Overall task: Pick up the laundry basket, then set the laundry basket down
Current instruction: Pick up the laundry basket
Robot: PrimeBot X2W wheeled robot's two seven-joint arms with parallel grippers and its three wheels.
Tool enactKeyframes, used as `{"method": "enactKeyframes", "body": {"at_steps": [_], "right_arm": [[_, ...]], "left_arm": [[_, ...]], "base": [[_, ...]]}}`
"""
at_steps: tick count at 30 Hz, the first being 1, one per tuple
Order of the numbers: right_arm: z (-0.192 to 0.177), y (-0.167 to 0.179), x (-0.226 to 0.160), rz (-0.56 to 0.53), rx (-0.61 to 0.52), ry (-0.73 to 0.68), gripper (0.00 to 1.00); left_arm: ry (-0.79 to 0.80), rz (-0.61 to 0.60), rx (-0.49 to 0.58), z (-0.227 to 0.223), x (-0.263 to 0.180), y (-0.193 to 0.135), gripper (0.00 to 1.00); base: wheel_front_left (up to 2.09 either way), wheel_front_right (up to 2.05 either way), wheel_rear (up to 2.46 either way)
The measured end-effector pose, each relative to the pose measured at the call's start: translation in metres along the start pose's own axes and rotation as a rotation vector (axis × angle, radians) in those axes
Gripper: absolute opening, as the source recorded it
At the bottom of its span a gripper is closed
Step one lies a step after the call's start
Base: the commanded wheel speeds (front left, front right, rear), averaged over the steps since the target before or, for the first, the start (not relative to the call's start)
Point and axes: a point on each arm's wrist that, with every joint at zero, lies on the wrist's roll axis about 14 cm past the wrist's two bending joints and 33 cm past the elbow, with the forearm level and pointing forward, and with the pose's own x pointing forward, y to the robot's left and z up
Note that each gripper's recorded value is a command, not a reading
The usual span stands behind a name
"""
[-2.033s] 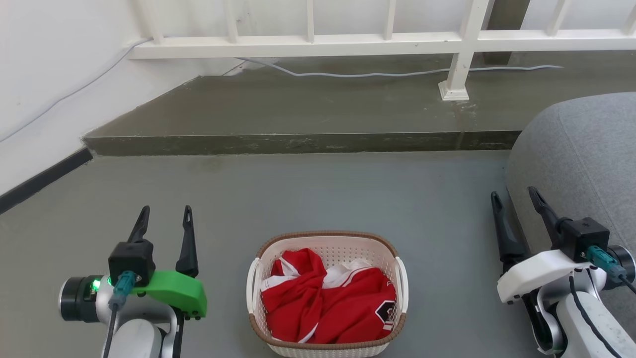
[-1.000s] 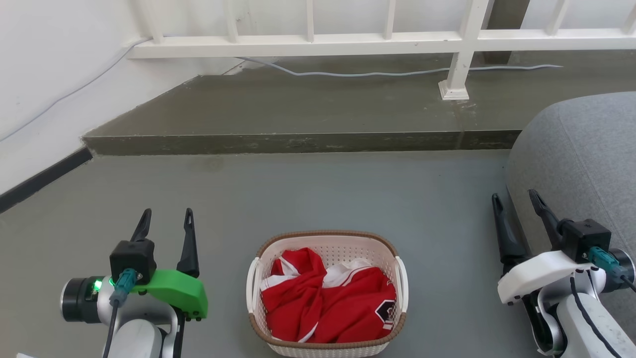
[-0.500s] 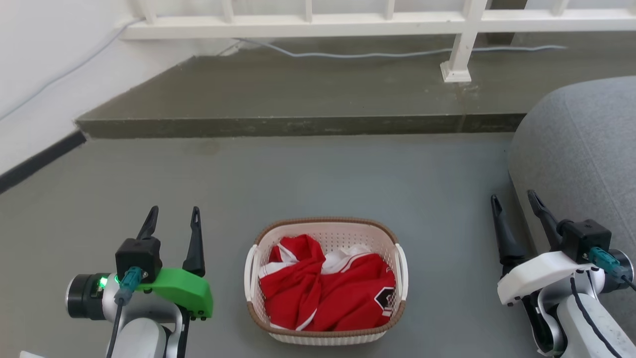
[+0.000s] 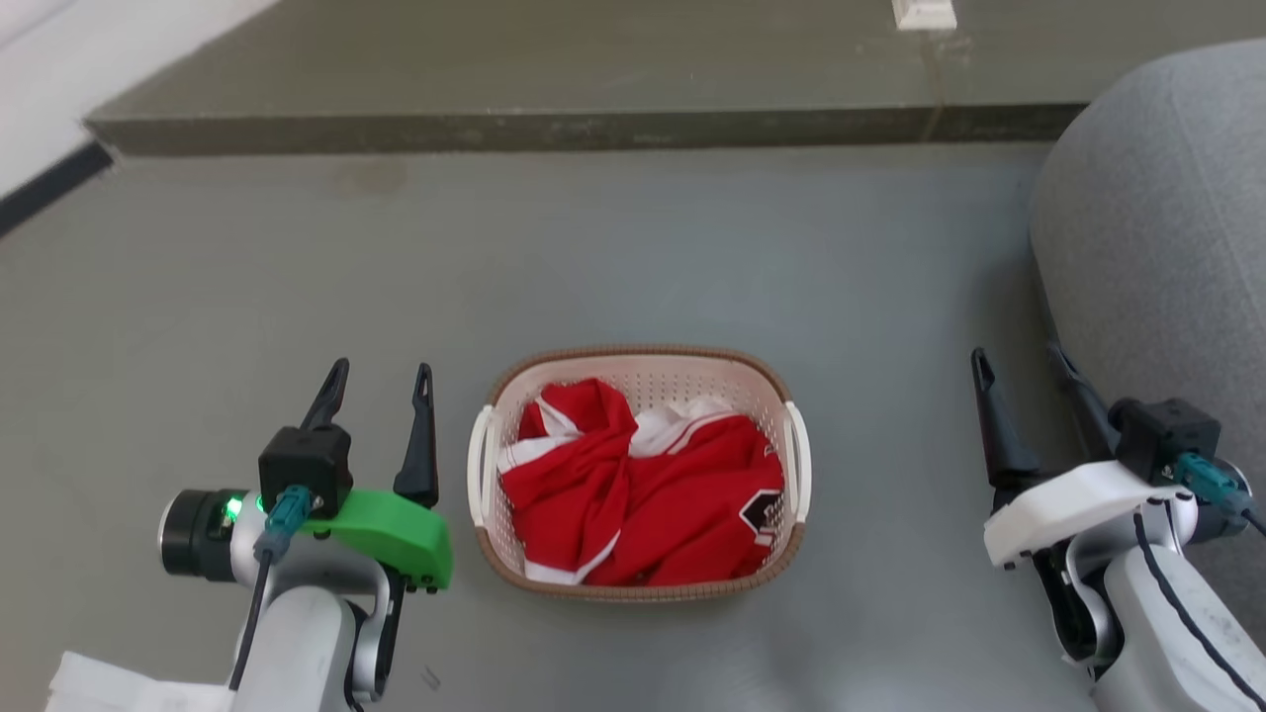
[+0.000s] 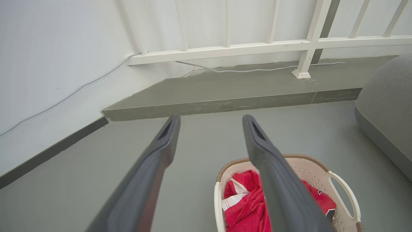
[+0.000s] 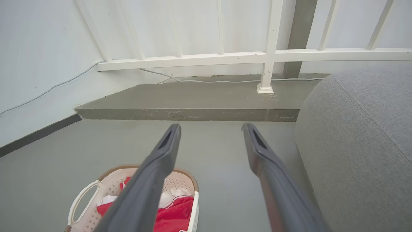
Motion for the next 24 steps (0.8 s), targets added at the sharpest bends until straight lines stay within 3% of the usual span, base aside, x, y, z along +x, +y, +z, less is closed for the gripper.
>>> {"method": "enactKeyframes", "body": {"at_steps": [24], "right_arm": [[-0.066, -0.007, 0.092, 0.037, 0.028, 0.149, 1.0]], "left_arm": [[0.229, -0.083, -0.054, -0.093, 0.096, -0.002, 1.0]], "base": [[0.0, 0.0, 0.0]]}}
